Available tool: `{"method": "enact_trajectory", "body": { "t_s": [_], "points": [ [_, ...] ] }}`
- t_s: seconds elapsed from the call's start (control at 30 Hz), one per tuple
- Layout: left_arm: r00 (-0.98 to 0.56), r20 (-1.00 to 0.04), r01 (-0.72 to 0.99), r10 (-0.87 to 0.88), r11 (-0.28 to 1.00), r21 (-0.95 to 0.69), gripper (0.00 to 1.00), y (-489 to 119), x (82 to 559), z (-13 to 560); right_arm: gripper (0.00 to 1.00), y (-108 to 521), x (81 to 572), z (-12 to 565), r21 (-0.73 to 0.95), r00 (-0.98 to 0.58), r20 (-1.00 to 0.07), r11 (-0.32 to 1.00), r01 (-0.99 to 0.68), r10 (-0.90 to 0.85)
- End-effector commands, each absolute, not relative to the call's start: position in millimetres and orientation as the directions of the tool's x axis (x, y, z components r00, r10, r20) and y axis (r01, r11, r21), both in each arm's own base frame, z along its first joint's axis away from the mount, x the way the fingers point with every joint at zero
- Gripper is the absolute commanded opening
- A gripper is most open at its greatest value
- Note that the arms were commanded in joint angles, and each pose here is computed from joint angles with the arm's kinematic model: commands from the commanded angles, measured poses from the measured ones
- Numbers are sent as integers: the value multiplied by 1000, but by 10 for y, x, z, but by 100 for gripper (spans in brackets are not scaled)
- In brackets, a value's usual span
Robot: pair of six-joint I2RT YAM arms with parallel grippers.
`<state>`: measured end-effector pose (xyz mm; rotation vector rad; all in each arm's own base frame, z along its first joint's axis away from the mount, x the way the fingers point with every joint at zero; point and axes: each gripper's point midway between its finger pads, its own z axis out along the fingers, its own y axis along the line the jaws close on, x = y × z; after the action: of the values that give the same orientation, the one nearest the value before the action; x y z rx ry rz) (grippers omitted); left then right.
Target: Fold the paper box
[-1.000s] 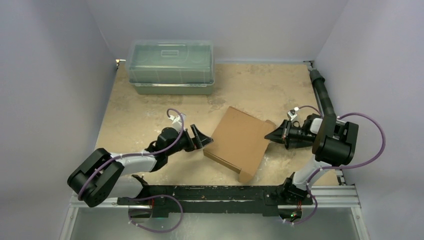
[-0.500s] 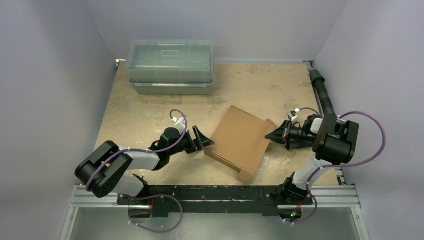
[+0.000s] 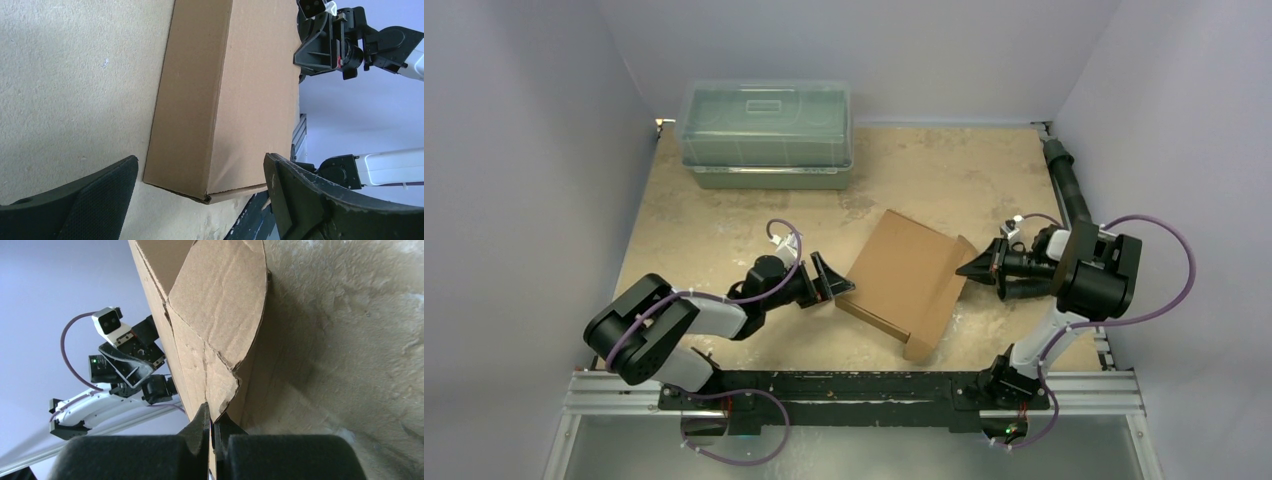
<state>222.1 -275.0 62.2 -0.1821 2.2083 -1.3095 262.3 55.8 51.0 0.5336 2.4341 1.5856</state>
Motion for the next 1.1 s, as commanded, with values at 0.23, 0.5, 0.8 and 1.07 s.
{"method": "enact_trajectory", "body": {
  "t_s": [0.23, 0.5, 0.8, 1.07],
  "points": [
    [-811, -426, 233, -401, 447, -864, 96, -2882, 2351, 872, 0, 260, 2885, 180, 788, -934, -113, 603, 125, 340],
    [-818, -418, 241, -395, 424, -873, 96, -2938, 2360, 865, 0, 234, 2972, 149, 780, -931, -122, 613, 125, 345],
    [-823, -411, 235, -393, 422, -875, 96, -2959, 2374, 853, 0, 208, 2995, 153, 773, -926, -129, 621, 130, 355],
    [-823, -416, 236, -386, 435, -869, 96, -2956, 2380, 833, 0, 237, 2973, 191, 787, -933, -137, 609, 101, 332]
  ]
}}
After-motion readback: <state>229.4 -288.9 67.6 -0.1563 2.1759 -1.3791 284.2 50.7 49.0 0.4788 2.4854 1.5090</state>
